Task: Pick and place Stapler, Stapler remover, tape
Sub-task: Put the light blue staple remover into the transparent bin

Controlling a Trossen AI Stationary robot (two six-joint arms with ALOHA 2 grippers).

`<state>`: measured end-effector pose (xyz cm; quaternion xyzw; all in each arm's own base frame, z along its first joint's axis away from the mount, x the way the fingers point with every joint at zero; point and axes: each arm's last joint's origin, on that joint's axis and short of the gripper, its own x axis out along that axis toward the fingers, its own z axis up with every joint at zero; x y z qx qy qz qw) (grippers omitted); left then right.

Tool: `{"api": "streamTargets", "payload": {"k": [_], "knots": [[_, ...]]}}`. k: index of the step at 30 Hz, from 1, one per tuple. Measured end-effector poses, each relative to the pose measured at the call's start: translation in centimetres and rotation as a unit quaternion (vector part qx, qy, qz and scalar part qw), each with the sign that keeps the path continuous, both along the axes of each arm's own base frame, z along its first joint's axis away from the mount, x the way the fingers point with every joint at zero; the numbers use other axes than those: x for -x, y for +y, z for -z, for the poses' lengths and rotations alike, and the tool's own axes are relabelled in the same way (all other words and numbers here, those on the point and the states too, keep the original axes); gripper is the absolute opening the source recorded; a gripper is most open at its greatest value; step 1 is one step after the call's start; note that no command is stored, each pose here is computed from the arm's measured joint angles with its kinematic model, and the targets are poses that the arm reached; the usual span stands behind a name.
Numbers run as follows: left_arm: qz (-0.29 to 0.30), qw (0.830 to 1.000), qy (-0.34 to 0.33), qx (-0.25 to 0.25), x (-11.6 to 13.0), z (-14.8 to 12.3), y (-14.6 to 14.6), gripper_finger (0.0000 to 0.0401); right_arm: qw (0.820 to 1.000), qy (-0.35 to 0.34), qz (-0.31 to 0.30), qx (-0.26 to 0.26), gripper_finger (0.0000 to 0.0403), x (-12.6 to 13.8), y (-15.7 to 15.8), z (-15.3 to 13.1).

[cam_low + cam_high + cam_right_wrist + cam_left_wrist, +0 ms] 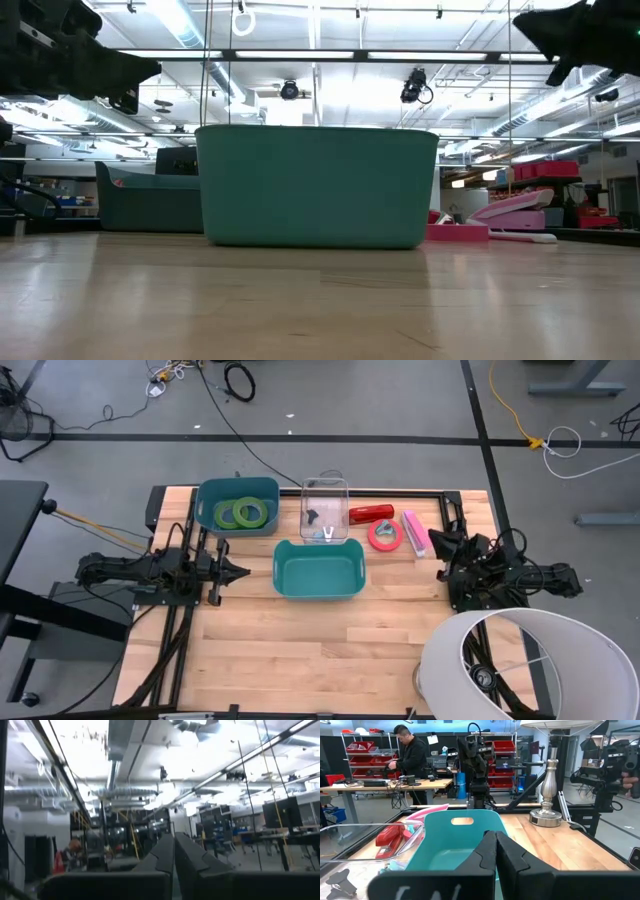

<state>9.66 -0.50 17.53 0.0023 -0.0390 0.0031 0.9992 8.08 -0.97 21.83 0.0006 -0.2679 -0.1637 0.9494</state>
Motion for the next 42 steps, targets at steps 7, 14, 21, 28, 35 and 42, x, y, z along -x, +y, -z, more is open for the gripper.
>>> {"api": "streamTargets", "payload": {"k": [7, 14, 21, 28, 35, 42], "knots": [[0.000, 1.000, 0.000, 0.000, 0.0, 0.0, 0.0, 0.0003, 0.999, -0.050, 0.001, 0.002, 0.0018, 1.0, 0.0, -2.5], [0.000, 1.000, 0.000, 0.000, 0.0, 0.0, 0.0, 0.0003, 0.996, -0.084, 0.001, 0.002, 0.0018, 2.0, 0.0, -6.4], [0.000, 1.000, 0.000, 0.000, 0.0, 0.0, 0.0, 0.0003, 0.991, -0.130, -0.015, -0.017, 0.0018, 2.4, 0.0, -11.1], [0.000, 1.000, 0.000, 0.000, 0.0, 0.0, 0.0, 0.0003, 0.985, -0.170, -0.009, -0.014, 0.0018, 2.3, 0.0, -16.2], [0.000, 1.000, 0.000, 0.000, 0.0, 0.0, 0.0, 0.0003, 0.979, -0.201, -0.012, 0.002, 0.0018, 1.9, 0.1, -20.2], [0.000, 1.000, 0.000, 0.000, 0.0, 0.0, 0.0, 0.0003, 0.972, -0.231, -0.005, 0.047, 0.0018, 1.0, 0.2, -22.3]]}}
